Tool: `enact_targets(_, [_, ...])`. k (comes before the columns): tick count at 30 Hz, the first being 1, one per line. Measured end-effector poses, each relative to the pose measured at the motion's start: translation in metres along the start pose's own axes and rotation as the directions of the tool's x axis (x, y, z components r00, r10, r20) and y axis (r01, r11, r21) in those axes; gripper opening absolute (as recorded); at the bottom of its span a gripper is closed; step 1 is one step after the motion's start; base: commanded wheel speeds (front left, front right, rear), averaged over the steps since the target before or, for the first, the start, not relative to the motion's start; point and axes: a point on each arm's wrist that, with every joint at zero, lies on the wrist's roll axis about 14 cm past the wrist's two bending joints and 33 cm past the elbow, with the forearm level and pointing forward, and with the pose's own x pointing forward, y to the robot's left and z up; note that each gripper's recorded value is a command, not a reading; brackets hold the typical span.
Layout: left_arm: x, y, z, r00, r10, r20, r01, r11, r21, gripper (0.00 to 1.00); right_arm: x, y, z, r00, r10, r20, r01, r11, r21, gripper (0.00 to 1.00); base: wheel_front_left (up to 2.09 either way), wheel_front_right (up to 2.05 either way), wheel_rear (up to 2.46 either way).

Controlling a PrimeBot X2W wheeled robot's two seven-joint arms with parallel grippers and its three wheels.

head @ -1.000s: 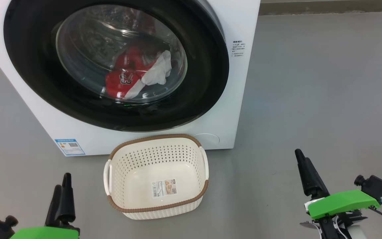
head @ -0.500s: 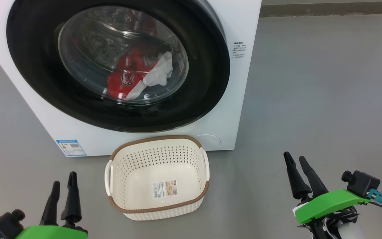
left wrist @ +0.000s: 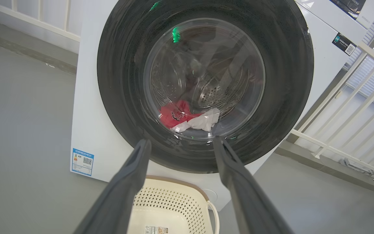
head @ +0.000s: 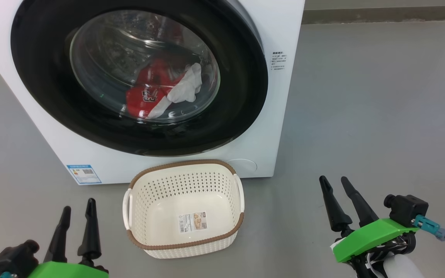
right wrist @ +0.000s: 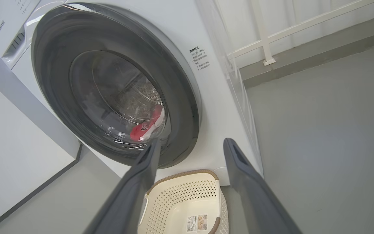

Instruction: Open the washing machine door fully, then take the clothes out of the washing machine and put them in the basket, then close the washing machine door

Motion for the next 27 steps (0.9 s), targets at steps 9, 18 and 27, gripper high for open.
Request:
enact_targets(9, [0.000,-0.006,0.005,0.999,-0.028,0.024,0.025,0.995,0.097,1.00,0.001,0.008,0.001,0.999,0.035,0.008,-0.034,0.994,-0.106,1.00,0.00,0.00,0.00])
enact_targets(18, [0.001,-0.012,0.013,0.997,-0.062,0.054,0.051,0.982,0.183,1.00,0.009,0.020,0.012,0.995,0.086,0.041,-0.076,0.977,-0.201,1.00,0.00,0.00,0.00])
enact_targets(27, [0.003,-0.017,0.020,0.993,-0.091,0.081,0.066,0.961,0.268,1.00,0.010,0.027,0.010,0.992,0.121,0.040,-0.104,0.949,-0.298,1.00,0.00,0.00,0.00])
